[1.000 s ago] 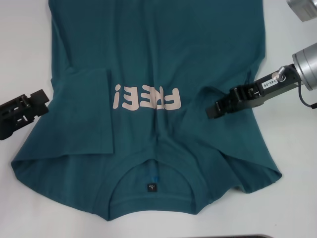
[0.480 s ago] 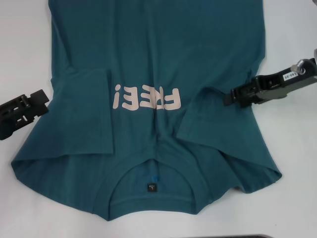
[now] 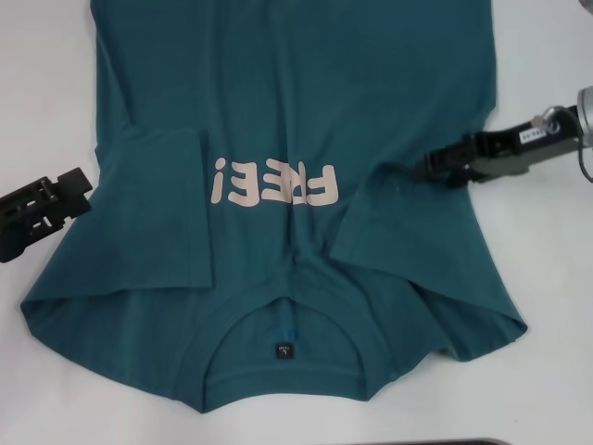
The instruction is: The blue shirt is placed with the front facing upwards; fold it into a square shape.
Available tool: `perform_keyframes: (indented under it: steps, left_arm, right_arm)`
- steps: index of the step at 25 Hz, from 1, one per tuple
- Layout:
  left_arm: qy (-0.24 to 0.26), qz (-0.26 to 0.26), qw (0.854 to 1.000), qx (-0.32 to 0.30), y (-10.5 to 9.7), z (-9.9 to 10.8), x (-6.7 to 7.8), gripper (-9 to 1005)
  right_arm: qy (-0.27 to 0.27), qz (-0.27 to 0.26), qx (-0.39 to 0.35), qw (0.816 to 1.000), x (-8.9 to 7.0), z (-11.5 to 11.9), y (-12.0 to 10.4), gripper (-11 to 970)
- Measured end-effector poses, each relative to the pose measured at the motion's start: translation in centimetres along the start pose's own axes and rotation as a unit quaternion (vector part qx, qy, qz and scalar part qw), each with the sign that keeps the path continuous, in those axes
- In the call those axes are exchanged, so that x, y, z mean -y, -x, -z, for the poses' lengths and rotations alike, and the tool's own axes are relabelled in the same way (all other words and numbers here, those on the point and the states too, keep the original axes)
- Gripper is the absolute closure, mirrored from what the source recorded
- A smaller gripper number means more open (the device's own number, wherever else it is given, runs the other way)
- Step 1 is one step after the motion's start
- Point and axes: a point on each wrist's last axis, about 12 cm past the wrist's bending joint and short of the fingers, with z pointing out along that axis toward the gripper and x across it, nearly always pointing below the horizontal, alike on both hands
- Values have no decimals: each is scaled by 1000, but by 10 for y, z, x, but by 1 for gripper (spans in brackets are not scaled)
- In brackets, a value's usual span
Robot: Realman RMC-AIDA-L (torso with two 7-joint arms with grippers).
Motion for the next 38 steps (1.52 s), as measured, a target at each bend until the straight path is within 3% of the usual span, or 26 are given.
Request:
perform_keyframes:
  steps: [9,17,23,28,34,38]
  left_arm:
    - [1,1,1000,1,-1,1,0,369]
    - [-2,-20,1000,-1,-2,4,0,369]
    - [-15,-39,999,-9,-5,6,3,369]
    - [-9,-10,999,-41,-4,28,7,369]
    - [44,55,997,-40,-12,69,1,369]
    - [64,89,993,-36,-23,77,-3,369]
  right_arm:
    - [98,12,112,989,-8,6,7,161]
    - [114,-8,149,982,7,19,-1,165]
    - [145,-15,135,980,16,32,-13,165]
    - [157,-1,138,978,20,46,-25,165]
    - [158,-8,134,978,28,52,-40,165]
    - [158,-12,134,978,30,53,-44,165]
